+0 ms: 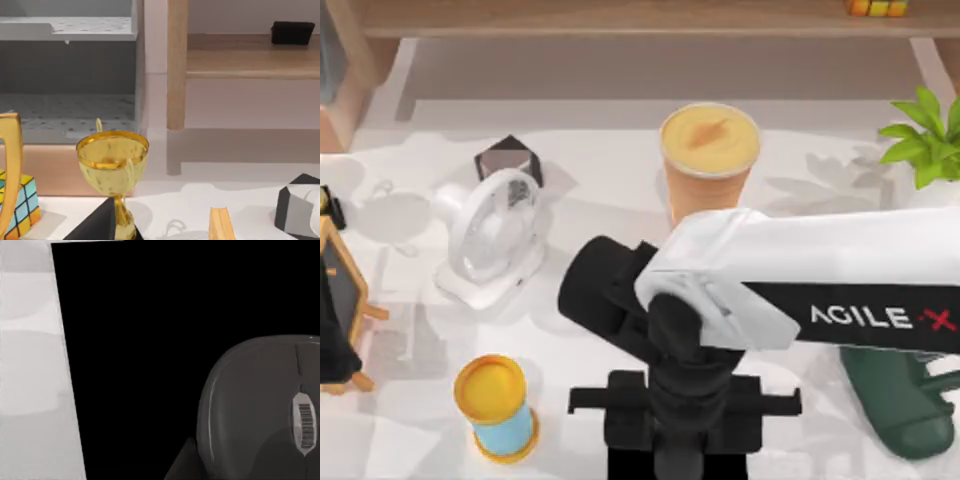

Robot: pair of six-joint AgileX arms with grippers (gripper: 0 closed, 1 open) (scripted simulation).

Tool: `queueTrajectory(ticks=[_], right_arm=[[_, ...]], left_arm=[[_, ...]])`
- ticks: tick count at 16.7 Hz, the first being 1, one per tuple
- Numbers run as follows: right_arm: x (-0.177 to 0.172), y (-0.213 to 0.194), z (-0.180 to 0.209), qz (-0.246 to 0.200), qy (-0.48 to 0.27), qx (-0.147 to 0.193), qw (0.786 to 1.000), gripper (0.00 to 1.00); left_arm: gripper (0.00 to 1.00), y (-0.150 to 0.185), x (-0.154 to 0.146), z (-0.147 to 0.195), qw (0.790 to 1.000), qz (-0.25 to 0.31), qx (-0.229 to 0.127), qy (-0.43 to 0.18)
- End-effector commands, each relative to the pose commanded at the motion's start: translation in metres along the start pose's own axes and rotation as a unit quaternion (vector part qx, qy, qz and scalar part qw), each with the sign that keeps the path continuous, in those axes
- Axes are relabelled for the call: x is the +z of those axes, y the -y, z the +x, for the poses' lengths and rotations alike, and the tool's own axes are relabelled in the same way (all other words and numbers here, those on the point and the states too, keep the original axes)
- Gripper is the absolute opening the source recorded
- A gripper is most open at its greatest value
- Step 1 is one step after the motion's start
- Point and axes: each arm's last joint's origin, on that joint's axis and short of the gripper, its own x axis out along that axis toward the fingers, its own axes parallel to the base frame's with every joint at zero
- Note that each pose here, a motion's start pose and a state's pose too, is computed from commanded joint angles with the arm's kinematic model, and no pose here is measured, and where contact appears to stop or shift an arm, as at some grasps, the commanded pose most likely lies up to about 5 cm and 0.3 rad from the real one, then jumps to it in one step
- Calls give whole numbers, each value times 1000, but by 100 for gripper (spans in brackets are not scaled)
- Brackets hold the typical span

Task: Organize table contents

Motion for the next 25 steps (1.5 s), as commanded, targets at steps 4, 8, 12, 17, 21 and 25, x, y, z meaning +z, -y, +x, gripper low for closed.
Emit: queueTrajectory(ticks=[4,8,12,17,21,25], right_arm=[[0,0,0,0,0,0,1000,53],[0,0,0,0,0,0,1000,83],[0,0,0,0,0,0,1000,100],[0,0,0,0,0,0,1000,100],[1,0,-2,4,1,2,1000,100],[15,2,-25,80,20,35,996,100]], left_arm=[[100,0,0,0,1000,0,0,0],[100,0,0,0,1000,0,0,0],[100,0,0,0,1000,0,0,0],[100,0,0,0,1000,0,0,0],[100,0,0,0,1000,0,0,0],[100,0,0,0,1000,0,0,0]])
